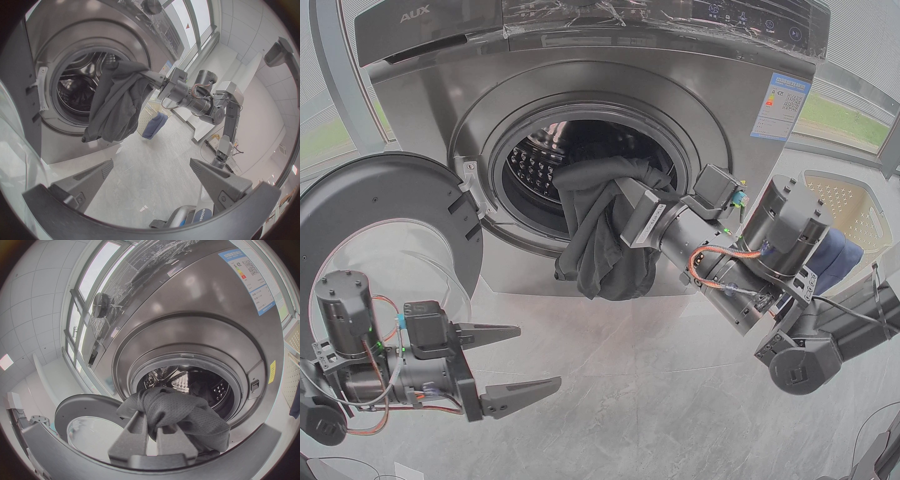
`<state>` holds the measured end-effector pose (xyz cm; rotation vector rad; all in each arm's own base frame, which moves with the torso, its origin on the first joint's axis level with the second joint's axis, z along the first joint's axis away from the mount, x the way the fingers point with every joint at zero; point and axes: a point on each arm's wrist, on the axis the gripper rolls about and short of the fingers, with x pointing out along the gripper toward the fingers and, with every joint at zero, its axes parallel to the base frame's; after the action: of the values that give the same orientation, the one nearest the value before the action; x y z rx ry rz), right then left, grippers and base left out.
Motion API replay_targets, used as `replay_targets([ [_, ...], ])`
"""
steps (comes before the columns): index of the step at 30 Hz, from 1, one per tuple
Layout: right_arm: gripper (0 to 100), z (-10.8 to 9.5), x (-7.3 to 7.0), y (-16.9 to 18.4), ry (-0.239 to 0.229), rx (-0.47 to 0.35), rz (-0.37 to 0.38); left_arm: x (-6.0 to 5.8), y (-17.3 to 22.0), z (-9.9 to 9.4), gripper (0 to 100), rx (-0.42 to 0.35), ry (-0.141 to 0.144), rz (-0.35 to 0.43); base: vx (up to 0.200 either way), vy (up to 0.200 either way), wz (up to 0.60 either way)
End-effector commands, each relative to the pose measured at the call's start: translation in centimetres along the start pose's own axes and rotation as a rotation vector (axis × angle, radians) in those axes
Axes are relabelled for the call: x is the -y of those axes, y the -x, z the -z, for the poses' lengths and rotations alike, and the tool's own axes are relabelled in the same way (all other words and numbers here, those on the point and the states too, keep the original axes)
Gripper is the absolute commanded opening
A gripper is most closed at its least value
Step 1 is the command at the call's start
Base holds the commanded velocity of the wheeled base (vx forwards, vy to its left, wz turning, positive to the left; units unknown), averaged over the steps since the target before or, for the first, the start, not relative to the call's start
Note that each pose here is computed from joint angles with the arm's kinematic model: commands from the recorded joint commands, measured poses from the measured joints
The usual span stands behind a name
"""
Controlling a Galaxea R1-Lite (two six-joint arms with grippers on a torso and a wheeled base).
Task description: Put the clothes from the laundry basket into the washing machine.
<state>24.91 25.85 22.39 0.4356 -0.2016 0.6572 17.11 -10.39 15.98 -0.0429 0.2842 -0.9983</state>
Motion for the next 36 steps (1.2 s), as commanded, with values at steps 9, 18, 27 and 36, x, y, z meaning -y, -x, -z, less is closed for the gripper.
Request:
replay_targets([
  [9,0,-0.1,-1.0,1.0,-0.010,-0.016,-0.029,-3.8,-8.0,2.0,100,-0.032,0.059,0.021,0.000,0.000,0.00],
  [18,0,0.0,-1.3,1.8,-0.010,-0.028,-0.037,-6.1,-11.5,2.3,100,0.053,0.077,-0.023,0.000,0.000,0.00],
  [27,0,0.0,-1.3,2.1,-0.012,-0.030,-0.041,-7.4,-13.4,1.6,100,0.153,0.058,-0.110,0.000,0.000,0.00],
  [36,0,0.1,-1.4,2.1,-0.012,-0.032,-0.042,-7.7,-13.8,0.7,100,0.208,0.053,-0.160,0.000,0.000,0.00],
])
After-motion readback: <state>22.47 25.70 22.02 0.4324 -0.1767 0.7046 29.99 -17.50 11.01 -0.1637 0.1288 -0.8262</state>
